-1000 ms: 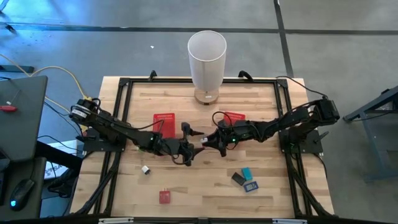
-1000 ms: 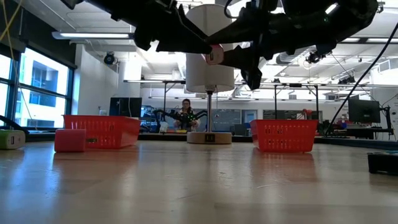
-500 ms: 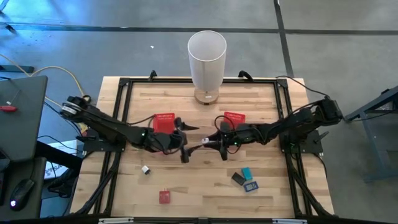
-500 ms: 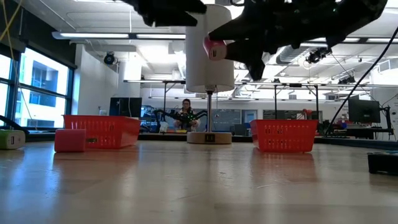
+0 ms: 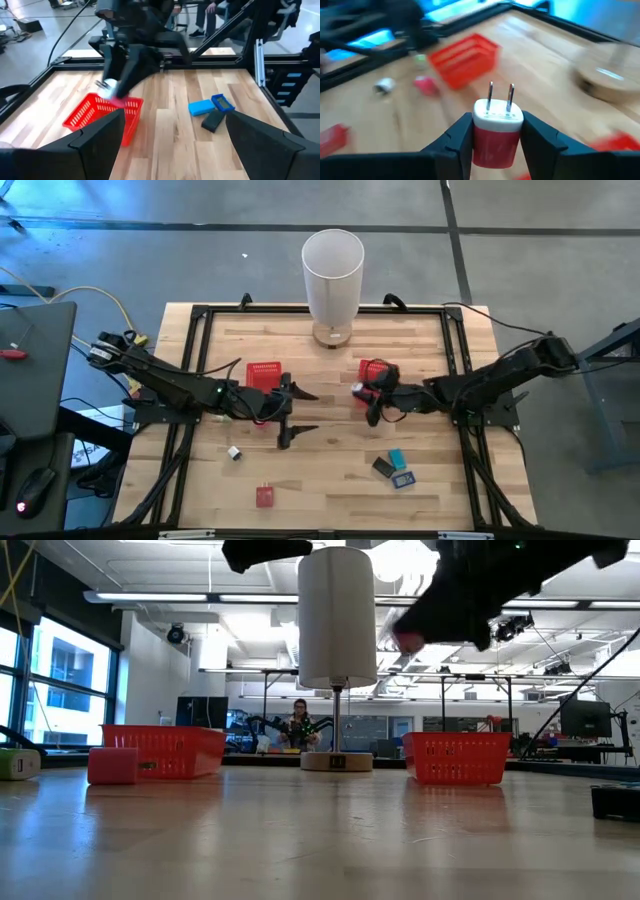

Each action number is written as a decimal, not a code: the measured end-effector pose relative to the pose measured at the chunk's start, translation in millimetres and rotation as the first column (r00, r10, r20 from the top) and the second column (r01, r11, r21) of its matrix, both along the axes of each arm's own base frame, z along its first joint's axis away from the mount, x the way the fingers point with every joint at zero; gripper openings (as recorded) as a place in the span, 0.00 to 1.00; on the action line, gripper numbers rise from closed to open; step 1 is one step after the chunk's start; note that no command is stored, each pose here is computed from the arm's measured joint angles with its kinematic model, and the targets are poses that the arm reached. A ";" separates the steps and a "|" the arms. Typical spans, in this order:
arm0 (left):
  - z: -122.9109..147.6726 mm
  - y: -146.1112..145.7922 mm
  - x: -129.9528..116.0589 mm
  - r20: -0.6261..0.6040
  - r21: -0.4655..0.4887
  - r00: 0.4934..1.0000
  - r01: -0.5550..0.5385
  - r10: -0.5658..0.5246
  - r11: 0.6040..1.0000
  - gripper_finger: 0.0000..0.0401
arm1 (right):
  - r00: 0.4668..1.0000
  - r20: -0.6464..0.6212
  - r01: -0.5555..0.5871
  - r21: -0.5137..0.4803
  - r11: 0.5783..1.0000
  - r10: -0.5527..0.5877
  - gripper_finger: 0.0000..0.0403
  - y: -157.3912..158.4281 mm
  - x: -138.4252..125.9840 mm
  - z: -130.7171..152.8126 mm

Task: Pick & Place Office items
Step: Put the top pink charger adapter into the right red bin, then put the light blue digital timer into the left red bin

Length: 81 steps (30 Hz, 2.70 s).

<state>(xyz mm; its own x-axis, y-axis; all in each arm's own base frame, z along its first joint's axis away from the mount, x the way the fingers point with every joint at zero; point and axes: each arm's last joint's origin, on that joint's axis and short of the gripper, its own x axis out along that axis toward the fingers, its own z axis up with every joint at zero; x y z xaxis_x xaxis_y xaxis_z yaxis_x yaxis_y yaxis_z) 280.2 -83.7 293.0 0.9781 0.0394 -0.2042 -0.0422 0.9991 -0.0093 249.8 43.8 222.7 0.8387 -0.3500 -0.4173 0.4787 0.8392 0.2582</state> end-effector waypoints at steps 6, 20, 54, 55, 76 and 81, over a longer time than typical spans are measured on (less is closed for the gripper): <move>-0.1 0.0 0.0 -0.001 0.005 1.000 0.001 -0.001 1.000 0.84 | 0.981 -0.119 0.160 0.027 0.987 -0.155 0.31 -12.1 -16.2 -7.5; -6.7 0.5 -1.6 -0.068 0.026 0.998 0.001 0.001 1.000 0.84 | 0.906 -0.345 0.320 0.177 0.931 -0.246 0.31 -41.3 -11.0 -43.8; -16.9 13.5 -1.6 -0.174 0.004 0.984 -0.046 0.046 0.999 0.84 | 0.891 -0.405 0.281 0.136 0.950 -0.206 0.50 -79.0 12.1 -75.8; -16.9 14.2 -1.3 -0.175 -0.002 0.984 -0.041 0.040 0.999 0.84 | 0.896 -0.395 0.271 0.132 0.953 -0.200 0.50 -79.1 13.2 -75.0; -27.0 13.4 -5.4 -0.293 -0.073 0.953 0.058 -0.077 0.996 0.84 | 0.945 -0.095 -0.307 0.085 0.948 0.314 0.50 -28.9 7.5 -7.0; -29.6 12.6 -7.0 -0.322 -0.128 0.943 0.046 -0.086 0.991 0.84 | 0.889 -0.052 -0.450 0.093 0.888 0.456 0.50 -11.8 8.7 -4.4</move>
<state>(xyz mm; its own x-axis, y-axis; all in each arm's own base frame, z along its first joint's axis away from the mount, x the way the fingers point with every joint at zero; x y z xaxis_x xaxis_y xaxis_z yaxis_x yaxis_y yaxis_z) 273.1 -71.0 263.4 0.8566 -0.0663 -0.5117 0.0035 0.9924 -0.1229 258.5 32.0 218.3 0.8656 0.0959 -0.4914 0.0709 0.9481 0.3099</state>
